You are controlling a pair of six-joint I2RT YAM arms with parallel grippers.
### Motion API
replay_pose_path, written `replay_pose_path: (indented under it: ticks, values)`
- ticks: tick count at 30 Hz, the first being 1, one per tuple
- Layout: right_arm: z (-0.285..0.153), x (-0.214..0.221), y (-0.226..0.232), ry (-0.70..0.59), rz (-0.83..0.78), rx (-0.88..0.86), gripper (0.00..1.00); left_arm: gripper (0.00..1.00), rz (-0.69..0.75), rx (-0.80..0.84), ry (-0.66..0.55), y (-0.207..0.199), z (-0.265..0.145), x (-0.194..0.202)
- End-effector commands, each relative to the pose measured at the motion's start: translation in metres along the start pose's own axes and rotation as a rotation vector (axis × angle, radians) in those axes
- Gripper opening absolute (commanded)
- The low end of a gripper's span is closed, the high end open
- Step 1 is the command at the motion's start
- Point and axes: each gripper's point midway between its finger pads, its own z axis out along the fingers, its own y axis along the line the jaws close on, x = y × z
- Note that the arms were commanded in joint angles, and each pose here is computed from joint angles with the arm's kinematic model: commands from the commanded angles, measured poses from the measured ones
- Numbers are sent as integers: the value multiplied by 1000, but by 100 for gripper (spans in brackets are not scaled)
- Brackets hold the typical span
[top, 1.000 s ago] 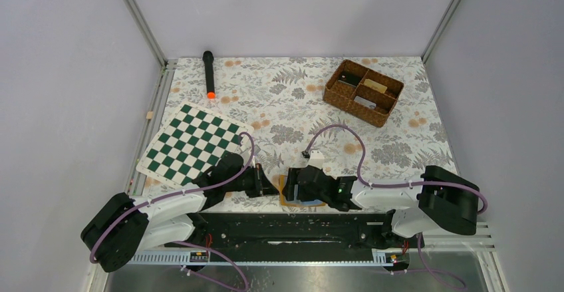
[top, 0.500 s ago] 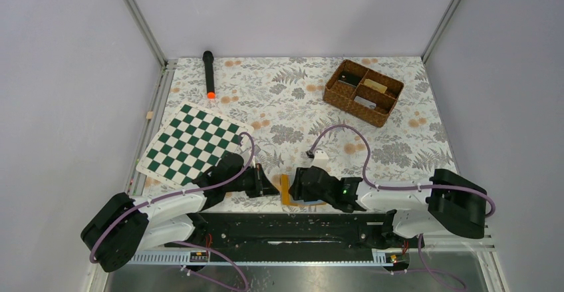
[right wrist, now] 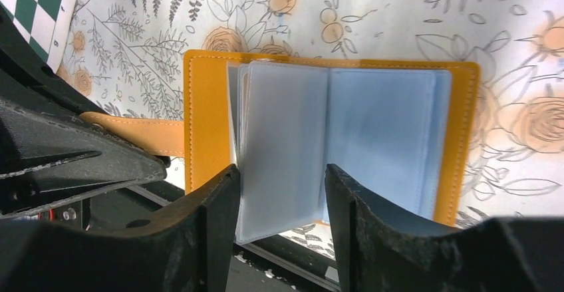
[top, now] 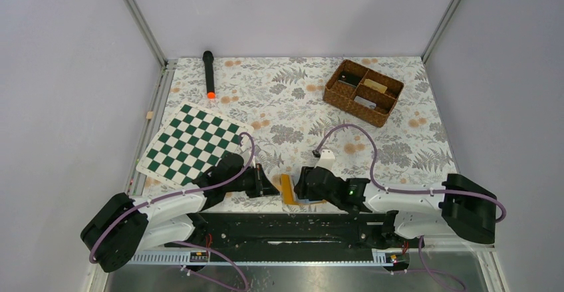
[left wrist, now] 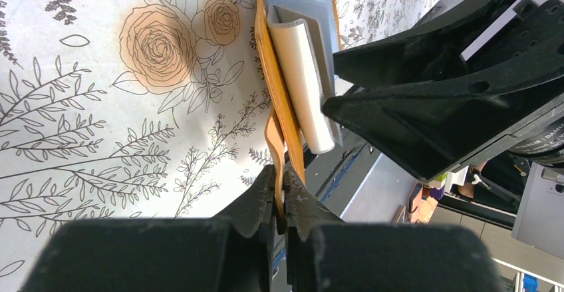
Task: Take the credit cards out of the card holder
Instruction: Remove the credit card from the card holder.
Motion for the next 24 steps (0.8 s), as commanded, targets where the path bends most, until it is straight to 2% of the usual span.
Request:
replay_pose_path:
  ticks: [1, 12, 20, 24]
  values:
    - [-11, -5, -35, -38, -44, 128, 57, 0, 25, 28, -36, -7, -2, -6]
    - [-24, -10, -49, -83, -29, 133, 57, 0, 25, 25, -31, -6, 0, -6]
    - [-18, -10, -42, -71, -66, 119, 58, 0, 30, 29, -32, -9, -1, -7]
    - [-20, -15, -40, -77, -86, 127, 61, 0, 35, 1, -23, -5, -1, -7]
